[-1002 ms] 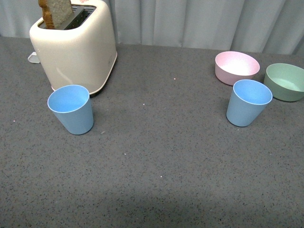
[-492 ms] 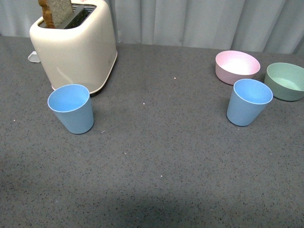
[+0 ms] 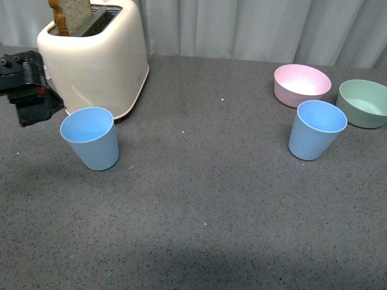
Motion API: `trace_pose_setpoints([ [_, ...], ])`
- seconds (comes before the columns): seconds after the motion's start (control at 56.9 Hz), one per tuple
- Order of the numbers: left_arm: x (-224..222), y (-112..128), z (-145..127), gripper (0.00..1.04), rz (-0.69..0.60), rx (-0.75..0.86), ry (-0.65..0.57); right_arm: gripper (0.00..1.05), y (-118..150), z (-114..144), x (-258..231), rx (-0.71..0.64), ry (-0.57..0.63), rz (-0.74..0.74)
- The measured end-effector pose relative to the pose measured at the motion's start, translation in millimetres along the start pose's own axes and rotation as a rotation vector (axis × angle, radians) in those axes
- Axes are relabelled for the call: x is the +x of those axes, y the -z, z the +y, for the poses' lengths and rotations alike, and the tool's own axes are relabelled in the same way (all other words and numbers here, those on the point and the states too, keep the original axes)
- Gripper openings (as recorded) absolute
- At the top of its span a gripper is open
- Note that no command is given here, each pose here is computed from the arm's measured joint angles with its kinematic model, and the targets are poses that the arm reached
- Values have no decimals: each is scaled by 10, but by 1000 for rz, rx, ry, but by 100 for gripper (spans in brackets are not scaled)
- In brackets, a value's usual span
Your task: Stack blue cups with both arms
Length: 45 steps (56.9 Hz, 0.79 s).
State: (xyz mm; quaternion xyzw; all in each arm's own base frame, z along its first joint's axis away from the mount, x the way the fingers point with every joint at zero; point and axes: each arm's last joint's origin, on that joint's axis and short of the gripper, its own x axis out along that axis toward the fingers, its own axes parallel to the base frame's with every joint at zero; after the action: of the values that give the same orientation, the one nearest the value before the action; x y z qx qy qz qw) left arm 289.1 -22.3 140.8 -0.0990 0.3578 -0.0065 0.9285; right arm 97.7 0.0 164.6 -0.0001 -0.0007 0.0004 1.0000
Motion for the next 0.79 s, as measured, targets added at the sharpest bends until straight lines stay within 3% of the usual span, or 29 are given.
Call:
trace_pose_setpoints([
  [0.246, 454, -37, -31, 98, 216, -95, -14, 95, 0, 0, 0, 0, 0, 0],
  [0.563, 757, -107, -38, 98, 291, -167, -51, 95, 0, 0, 0, 0, 0, 0],
  [0.791, 819, -147, -50, 65, 307, -194, -48, 95, 0, 0, 0, 0, 0, 0],
])
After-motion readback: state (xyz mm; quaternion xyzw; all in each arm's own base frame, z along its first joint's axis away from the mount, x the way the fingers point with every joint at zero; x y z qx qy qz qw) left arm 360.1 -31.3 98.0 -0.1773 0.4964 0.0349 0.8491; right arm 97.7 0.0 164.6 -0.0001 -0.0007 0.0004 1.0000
